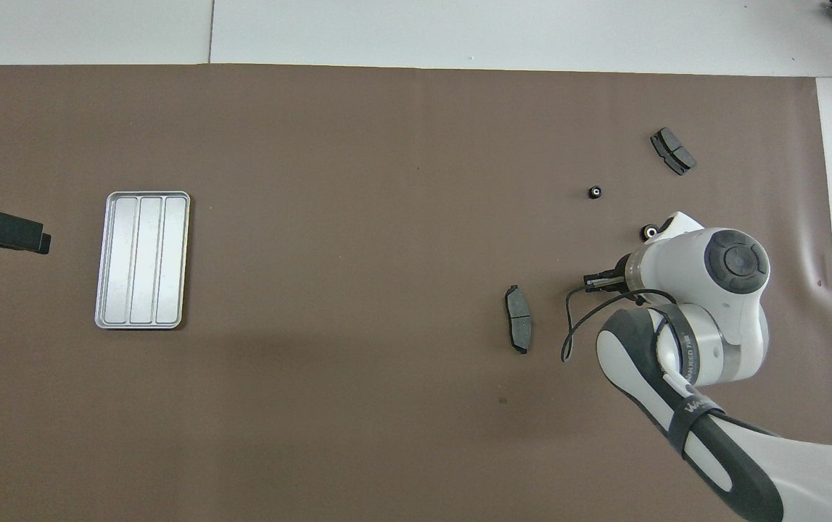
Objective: Pick bearing gear from pile to tray
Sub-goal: 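Reach the right gripper to a small black bearing and grasp it, then set the bearing mid-table with the right gripper while the left gripper approaches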
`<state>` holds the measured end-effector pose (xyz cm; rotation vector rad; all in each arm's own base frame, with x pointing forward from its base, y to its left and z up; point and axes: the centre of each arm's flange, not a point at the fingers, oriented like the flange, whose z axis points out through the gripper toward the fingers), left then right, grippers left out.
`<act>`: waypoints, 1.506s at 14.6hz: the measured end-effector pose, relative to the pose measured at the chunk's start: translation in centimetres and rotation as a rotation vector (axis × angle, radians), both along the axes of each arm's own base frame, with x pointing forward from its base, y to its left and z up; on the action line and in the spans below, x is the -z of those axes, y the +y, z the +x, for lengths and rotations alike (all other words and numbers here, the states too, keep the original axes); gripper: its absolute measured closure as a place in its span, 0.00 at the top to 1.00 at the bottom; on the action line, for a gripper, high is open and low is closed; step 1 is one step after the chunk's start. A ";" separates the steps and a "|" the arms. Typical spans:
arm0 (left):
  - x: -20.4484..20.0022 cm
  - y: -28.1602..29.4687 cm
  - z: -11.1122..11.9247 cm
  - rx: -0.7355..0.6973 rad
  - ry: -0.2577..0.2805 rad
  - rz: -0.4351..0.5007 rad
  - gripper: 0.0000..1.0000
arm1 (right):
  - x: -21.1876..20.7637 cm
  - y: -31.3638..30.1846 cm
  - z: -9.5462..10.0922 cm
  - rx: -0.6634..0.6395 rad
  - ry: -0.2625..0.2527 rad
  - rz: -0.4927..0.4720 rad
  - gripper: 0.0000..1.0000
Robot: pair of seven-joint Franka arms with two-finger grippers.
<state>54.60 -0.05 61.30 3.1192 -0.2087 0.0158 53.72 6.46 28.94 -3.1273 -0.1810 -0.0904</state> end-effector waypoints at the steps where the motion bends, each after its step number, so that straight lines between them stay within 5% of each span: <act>1: 0.0 0.0 0.0 0.000 0.000 0.000 1.00 | -0.5 0.1 0.4 0.000 -0.001 0.001 0.35; 6: 0.0 0.0 0.0 0.000 0.000 0.000 1.00 | -10.1 3.4 5.1 0.127 -0.010 0.021 0.35; 10: 0.0 0.0 0.0 0.002 -0.001 0.000 1.00 | -14.6 12.2 5.8 0.267 -0.057 0.073 0.35; 15: 0.1 -0.7 0.0 0.017 0.001 0.001 1.00 | -13.0 25.6 4.7 0.385 -0.032 0.156 0.35; 22: 0.1 -4.2 0.2 0.079 -0.034 0.000 1.00 | -3.9 35.2 3.8 0.450 -0.036 0.145 0.35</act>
